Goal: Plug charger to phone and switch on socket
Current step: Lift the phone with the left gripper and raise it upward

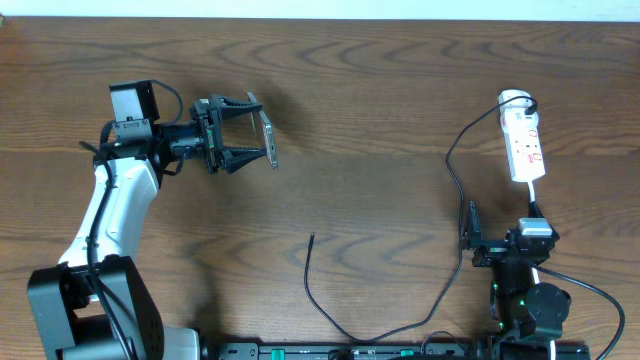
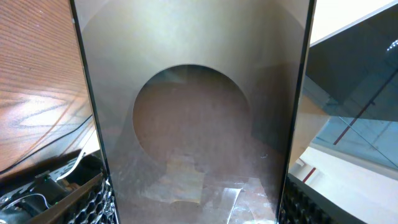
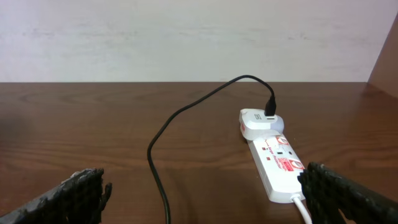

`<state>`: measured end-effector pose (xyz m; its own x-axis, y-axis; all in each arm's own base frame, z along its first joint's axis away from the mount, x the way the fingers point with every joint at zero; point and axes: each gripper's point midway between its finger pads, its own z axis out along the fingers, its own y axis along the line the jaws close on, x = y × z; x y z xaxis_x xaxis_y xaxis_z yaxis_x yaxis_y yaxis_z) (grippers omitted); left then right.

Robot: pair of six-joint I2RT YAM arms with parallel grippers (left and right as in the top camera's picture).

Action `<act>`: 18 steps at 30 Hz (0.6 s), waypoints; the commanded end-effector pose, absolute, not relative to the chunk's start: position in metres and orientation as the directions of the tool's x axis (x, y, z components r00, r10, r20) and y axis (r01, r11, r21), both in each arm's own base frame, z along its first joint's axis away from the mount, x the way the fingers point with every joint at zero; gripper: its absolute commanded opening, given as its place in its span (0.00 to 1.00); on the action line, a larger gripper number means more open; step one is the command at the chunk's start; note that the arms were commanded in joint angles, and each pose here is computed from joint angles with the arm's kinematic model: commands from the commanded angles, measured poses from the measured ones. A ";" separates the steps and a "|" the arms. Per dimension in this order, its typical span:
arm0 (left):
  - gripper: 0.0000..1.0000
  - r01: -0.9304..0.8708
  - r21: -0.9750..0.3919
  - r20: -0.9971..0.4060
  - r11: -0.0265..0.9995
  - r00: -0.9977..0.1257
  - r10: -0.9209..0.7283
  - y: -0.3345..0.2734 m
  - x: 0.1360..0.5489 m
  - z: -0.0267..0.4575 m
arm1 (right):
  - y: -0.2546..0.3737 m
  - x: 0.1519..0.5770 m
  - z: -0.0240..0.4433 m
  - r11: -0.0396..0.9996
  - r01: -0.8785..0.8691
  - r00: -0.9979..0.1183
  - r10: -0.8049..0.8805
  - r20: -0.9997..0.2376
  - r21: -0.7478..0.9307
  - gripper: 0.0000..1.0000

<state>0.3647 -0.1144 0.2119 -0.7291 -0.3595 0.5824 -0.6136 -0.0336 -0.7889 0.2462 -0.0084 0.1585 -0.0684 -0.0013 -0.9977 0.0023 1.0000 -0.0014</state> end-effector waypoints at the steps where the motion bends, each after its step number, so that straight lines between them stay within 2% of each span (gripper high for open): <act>1: 0.07 -0.553 -0.833 0.535 -0.038 -0.785 -0.313 -0.116 0.362 0.241 | -0.007 0.246 0.159 1.000 -0.002 -0.066 -0.010 -0.998 -0.010 0.99; 18: 0.07 -0.541 -0.841 0.522 -0.033 -0.793 -0.315 -0.116 0.362 0.241 | -0.007 0.246 0.158 1.000 -0.005 -0.067 0.010 -0.998 0.010 0.99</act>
<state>0.3648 -0.1143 0.2120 -0.7296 -0.3596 0.5818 -0.6130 -0.0334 -0.7894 0.2462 -0.0084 0.1586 -0.0681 -0.0009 -0.9977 0.0024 1.0000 -0.0011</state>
